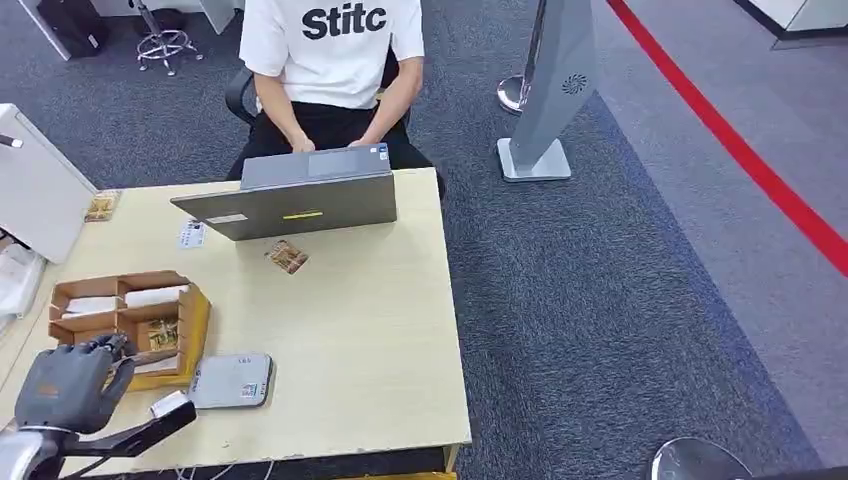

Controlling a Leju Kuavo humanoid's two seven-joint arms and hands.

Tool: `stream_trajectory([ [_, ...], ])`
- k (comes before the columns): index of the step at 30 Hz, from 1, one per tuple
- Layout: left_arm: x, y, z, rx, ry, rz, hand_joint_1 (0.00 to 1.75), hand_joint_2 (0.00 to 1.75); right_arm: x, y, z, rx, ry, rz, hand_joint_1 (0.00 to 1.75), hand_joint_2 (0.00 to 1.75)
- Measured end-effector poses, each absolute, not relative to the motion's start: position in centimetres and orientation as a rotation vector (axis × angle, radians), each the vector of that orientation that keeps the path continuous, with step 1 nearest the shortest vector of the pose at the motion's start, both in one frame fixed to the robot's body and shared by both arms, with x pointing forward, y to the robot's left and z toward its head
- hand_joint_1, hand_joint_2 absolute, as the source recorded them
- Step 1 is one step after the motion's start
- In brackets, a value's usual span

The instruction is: Pass the card to the sensor for recognition and then transmit it.

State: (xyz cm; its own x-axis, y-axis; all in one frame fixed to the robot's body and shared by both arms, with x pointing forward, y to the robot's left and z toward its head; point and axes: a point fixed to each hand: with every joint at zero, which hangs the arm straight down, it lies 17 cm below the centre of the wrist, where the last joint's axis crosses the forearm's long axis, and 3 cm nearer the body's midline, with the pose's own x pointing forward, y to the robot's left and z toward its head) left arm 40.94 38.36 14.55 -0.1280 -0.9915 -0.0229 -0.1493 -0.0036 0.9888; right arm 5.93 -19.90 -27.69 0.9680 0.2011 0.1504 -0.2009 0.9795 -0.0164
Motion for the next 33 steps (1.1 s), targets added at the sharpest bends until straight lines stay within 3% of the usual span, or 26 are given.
stream_trajectory([
  [18, 46.7, 38.4, 32.2, 1.556, -1.635, -1.104, 1.75, 1.75, 6.0, -19.7, -27.7, 0.002, -0.153, 0.222, 0.00, 1.75],
  [33, 54.1, 43.8, 35.6, 1.684, -1.411, -1.069, 1.75, 1.75, 6.7, -19.4, -27.5, 0.011, -0.157, 0.275, 0.00, 1.75],
])
